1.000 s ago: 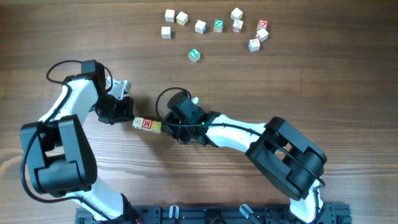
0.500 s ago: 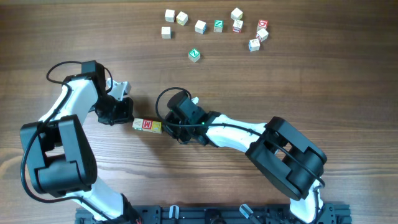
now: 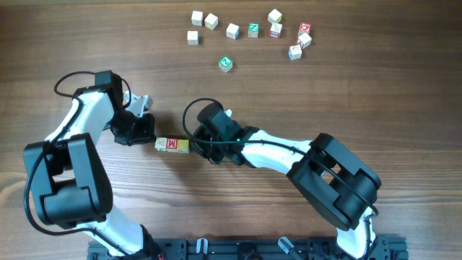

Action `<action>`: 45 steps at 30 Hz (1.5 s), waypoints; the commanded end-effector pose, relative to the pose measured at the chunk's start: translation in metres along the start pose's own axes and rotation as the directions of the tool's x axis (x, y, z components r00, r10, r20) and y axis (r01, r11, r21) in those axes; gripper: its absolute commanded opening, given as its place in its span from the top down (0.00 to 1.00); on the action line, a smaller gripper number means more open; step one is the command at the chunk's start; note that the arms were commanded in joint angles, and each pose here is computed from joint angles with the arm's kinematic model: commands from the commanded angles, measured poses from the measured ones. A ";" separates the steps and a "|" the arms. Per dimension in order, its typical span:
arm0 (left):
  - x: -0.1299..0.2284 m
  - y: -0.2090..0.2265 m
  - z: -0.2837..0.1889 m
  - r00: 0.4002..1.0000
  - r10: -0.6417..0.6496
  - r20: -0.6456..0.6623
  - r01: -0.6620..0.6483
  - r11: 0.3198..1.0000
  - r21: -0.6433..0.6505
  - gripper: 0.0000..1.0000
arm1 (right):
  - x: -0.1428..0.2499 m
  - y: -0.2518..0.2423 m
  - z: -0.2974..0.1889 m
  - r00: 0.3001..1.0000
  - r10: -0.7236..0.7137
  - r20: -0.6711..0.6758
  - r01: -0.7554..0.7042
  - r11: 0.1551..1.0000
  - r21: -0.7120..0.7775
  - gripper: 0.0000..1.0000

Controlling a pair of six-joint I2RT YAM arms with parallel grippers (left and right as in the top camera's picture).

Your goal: Form a horizontal line

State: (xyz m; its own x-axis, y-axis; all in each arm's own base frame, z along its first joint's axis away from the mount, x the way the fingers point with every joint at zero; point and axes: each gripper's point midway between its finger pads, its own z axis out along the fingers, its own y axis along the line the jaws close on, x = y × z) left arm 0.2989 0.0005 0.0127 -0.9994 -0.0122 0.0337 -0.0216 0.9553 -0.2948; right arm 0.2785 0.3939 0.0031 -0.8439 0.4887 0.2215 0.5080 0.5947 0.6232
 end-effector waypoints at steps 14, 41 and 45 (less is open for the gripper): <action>-0.034 0.029 -0.016 0.990 -0.036 0.137 0.054 0.990 -0.131 0.96 | -0.109 -0.042 -0.070 0.949 -0.148 0.280 0.083 0.969 0.231 0.95; 0.120 -0.152 -0.269 0.496 0.340 0.799 -0.389 0.910 -0.145 0.96 | -0.076 -0.033 -0.552 -0.003 -0.495 0.869 0.121 0.862 0.492 0.88; 0.136 -0.150 -0.263 0.464 0.353 0.812 -0.398 0.902 -0.165 0.95 | -0.054 -0.040 -0.593 -0.031 -0.382 0.924 0.146 0.912 0.382 0.89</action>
State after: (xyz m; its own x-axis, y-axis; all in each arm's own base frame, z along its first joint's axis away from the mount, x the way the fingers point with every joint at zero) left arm 0.1840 -0.0627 0.3215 -0.5060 0.0747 -0.8593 0.3550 0.9260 -0.1286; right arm 0.2250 -0.0101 0.3784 -0.1137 0.3012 -0.9468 0.3733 0.8961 0.2402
